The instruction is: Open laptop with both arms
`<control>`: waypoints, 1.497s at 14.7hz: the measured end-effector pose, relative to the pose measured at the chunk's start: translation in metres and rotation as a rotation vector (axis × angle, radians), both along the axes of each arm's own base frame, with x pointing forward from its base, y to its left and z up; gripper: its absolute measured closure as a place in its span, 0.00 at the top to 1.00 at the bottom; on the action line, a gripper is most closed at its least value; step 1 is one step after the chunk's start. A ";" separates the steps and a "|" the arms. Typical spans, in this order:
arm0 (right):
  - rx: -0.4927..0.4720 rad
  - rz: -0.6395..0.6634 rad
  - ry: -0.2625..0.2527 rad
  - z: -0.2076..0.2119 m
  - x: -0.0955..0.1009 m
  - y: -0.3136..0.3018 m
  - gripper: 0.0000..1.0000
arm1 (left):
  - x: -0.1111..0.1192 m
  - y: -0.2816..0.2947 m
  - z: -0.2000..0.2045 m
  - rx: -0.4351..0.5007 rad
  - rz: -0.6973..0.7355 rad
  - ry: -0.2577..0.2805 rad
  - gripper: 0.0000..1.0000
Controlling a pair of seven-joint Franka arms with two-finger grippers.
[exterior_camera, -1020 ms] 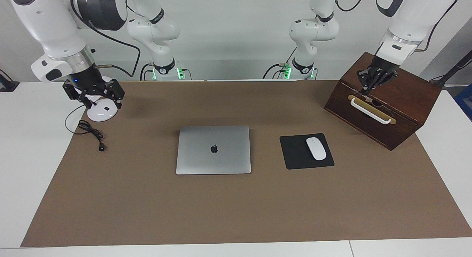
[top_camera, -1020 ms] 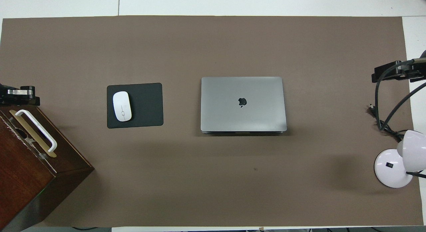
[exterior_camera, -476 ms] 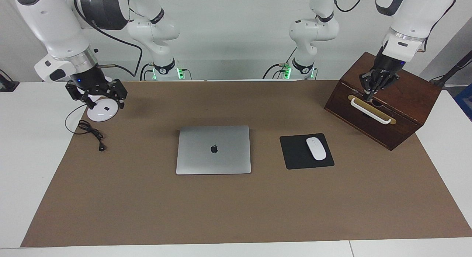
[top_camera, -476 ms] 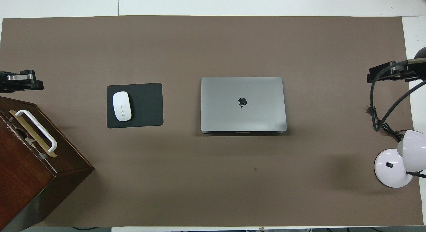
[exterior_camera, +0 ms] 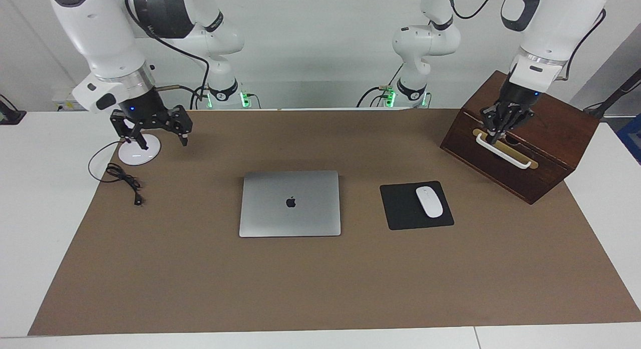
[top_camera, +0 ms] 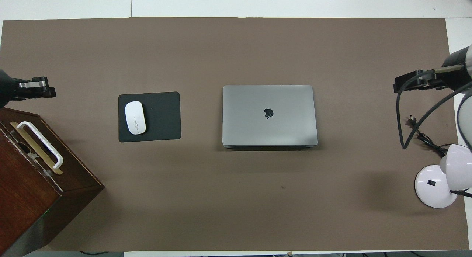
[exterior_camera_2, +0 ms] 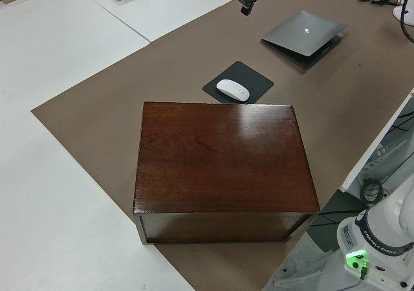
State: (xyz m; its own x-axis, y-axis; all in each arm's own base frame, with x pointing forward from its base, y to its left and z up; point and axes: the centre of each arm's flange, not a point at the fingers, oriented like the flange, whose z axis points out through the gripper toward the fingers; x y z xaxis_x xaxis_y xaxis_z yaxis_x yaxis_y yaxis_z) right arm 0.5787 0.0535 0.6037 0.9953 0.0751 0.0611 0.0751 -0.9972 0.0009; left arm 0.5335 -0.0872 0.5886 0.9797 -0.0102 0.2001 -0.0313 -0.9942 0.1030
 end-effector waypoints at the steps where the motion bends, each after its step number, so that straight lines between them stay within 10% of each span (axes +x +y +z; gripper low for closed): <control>1: 0.001 -0.011 0.001 -0.001 0.000 0.000 1.00 | -0.008 -0.014 -0.011 -0.003 -0.024 -0.023 0.01; 16: 0.079 0.168 0.103 -0.061 -0.067 0.091 1.00 | -0.131 -0.104 -0.145 -0.040 -0.310 -0.322 0.01; 22: -0.008 0.503 0.119 -0.085 -0.102 0.143 1.00 | -0.161 -0.142 -0.197 -0.065 -0.412 -0.393 0.01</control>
